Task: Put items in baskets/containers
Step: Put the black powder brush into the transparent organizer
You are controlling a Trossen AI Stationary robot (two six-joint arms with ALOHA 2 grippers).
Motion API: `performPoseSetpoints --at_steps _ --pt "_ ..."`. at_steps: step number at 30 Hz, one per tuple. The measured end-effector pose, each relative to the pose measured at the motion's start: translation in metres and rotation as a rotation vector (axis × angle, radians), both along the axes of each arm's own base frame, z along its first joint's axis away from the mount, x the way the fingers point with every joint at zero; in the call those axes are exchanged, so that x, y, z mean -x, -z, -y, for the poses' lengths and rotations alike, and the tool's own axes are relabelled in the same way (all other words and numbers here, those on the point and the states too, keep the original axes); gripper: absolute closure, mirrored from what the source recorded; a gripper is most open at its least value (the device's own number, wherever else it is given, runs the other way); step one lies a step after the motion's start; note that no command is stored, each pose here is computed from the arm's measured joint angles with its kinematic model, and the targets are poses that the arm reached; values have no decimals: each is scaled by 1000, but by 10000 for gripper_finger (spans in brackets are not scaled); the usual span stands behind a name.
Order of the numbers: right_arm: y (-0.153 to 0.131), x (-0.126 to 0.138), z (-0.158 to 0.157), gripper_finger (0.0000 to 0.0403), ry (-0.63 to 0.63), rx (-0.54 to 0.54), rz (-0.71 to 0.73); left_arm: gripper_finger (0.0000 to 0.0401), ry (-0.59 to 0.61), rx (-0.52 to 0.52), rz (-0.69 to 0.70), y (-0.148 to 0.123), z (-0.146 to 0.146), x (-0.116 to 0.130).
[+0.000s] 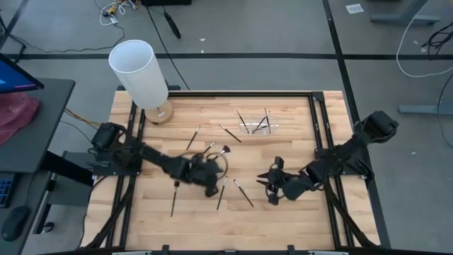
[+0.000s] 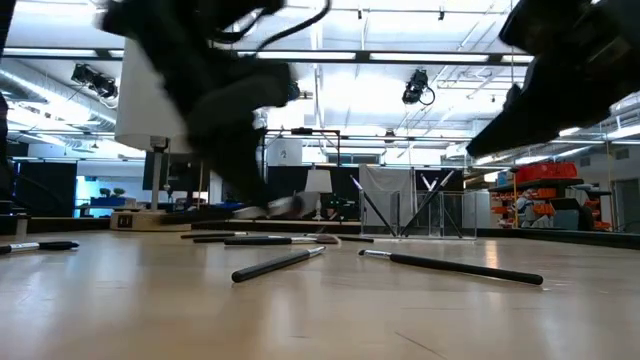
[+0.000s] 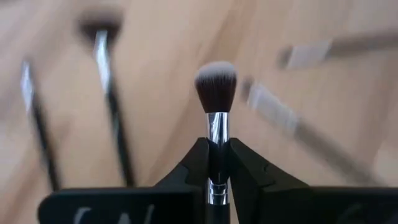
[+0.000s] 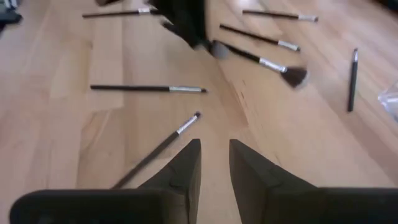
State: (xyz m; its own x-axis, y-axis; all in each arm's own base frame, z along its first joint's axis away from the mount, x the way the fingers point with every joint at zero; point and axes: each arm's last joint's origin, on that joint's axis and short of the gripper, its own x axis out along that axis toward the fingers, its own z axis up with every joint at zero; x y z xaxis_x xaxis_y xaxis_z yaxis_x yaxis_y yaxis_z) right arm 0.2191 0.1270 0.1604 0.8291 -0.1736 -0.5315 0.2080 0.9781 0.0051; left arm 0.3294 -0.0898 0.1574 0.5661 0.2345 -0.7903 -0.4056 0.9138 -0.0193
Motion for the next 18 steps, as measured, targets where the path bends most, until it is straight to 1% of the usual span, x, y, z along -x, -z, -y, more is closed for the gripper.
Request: performPoseSetpoints --at_steps 4,6,8,10,14,16,18 --pt "-1 5 -5 319 7 29 18 361 115 29 230 -17 -33 -31" --pt "-1 6 -6 319 18 31 20 361 168 54 365 -28 -48 -42" --pt "-1 7 -7 319 33 30 29 361 194 47 488 -39 -63 -50" --pt "-1 7 -7 319 42 37 34 361 187 -1 586 -48 -76 -54" --pt "-2 7 -6 319 56 73 42 361 129 -120 774 -68 -107 -59" --pt "-2 7 -5 319 70 86 50 361 87 -161 883 -73 -123 -62" --pt "-2 7 -5 319 80 92 55 361 60 -188 963 -74 -139 -63"
